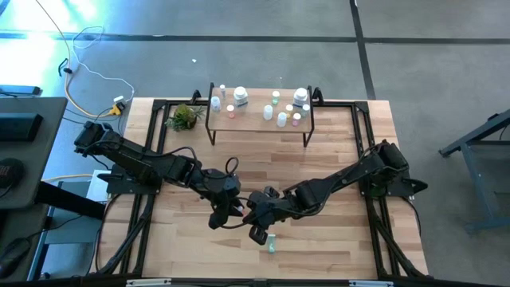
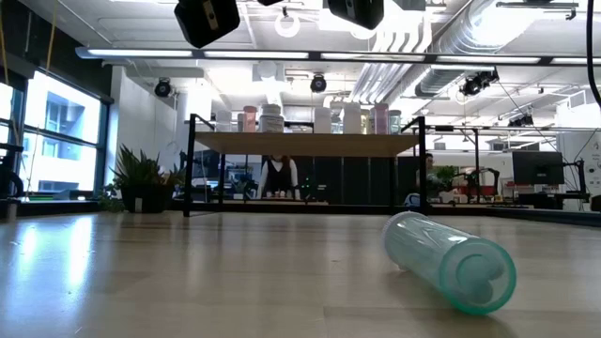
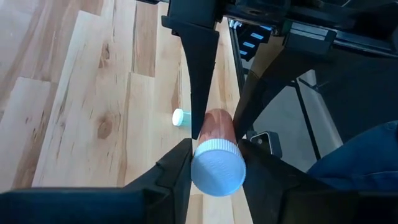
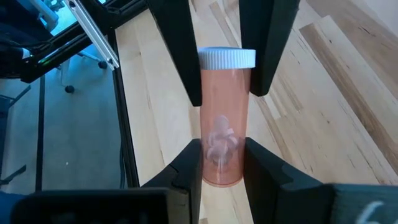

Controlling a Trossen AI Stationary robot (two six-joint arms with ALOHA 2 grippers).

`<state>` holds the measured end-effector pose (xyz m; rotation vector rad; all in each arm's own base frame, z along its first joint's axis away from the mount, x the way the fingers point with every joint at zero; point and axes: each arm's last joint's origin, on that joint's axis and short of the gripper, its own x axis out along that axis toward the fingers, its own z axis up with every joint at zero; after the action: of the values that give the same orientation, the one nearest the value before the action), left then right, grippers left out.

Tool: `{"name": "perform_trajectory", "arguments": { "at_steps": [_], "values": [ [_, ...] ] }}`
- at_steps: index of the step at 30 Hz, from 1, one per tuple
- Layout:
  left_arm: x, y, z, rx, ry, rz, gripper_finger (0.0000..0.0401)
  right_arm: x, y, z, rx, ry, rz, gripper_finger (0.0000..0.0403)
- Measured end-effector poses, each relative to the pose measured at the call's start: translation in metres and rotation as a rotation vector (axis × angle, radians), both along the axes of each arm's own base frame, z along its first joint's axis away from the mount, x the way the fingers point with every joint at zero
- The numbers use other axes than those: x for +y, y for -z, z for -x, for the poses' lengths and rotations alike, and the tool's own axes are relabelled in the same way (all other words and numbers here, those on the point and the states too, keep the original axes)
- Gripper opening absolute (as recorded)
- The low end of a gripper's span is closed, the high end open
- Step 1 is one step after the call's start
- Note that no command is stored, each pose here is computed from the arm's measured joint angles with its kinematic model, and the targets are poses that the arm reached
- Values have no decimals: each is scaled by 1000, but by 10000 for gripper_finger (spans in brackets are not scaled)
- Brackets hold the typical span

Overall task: Pick and place medicine bottles onto shelf by color
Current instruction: Put the orange pill bottle on the shelf

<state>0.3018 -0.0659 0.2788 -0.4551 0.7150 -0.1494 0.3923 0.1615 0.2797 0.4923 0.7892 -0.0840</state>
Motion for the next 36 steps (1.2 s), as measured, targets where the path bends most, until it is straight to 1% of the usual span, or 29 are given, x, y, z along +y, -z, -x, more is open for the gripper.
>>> {"name": "perform_trajectory", "arguments": {
  "at_steps": [11,15,20,25,31,36],
  "values": [
    [0,0,0,-1,-6,-2,110,0,0,0,5,-15,-5,78],
    [0,0,0,-2,-5,-2,110,0,0,0,5,-14,-4,101],
    [0,1,0,5,-5,-3,110,-3,1,-1,8,-6,2,152],
    [2,7,5,85,-25,-35,110,-13,3,-2,44,-4,15,192],
    [6,13,11,162,-86,-97,110,-27,4,-7,65,-27,-19,201],
    [12,16,13,214,-108,-112,110,-36,4,-4,106,-17,0,201]
  ]
}}
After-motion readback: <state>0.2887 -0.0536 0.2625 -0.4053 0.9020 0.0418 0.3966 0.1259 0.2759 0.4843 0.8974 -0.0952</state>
